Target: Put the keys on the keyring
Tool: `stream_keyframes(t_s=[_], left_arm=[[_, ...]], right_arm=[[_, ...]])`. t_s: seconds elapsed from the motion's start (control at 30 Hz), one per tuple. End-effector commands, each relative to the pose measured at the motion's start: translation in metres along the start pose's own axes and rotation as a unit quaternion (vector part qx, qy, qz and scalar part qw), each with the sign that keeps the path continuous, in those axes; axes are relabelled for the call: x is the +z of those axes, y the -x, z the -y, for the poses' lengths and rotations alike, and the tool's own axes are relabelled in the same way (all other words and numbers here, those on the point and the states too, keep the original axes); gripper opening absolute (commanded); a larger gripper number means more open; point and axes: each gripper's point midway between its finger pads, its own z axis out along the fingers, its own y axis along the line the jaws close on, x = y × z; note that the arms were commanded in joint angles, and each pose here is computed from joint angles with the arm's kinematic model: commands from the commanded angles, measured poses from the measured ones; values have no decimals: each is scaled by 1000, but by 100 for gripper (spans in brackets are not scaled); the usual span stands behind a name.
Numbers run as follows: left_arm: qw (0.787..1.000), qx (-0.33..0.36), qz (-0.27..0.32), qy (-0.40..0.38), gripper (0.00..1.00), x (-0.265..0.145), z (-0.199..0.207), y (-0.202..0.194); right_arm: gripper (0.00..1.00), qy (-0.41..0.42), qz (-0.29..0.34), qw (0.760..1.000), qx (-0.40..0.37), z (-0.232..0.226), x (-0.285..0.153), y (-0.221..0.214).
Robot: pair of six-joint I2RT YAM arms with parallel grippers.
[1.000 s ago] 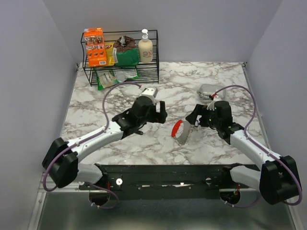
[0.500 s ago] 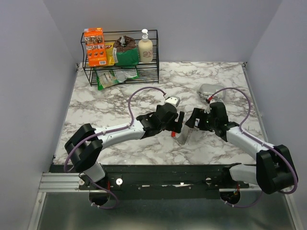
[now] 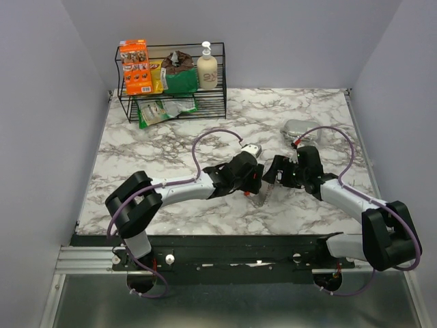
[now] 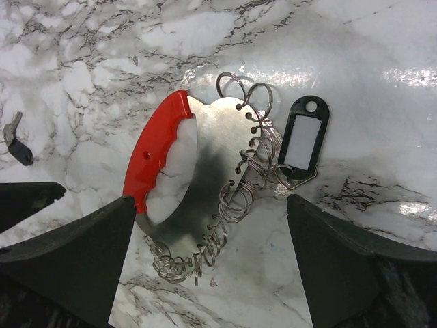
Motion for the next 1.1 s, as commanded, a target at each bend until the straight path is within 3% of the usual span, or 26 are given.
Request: stream_keyframes(t_s=[0.0, 0.57, 1.07], left_arm=[[999, -5, -2, -43, 70, 8, 29, 0], [999, -2, -51, -19, 69, 36, 21, -35], [998, -13, -57, 8, 69, 29, 3, -50]], right_arm=[[100, 17, -20, 1000, 8, -6, 2, -9], [100, 42, -53, 997, 29, -12, 11, -22], [100, 77, -76, 994, 29, -27, 35, -15]])
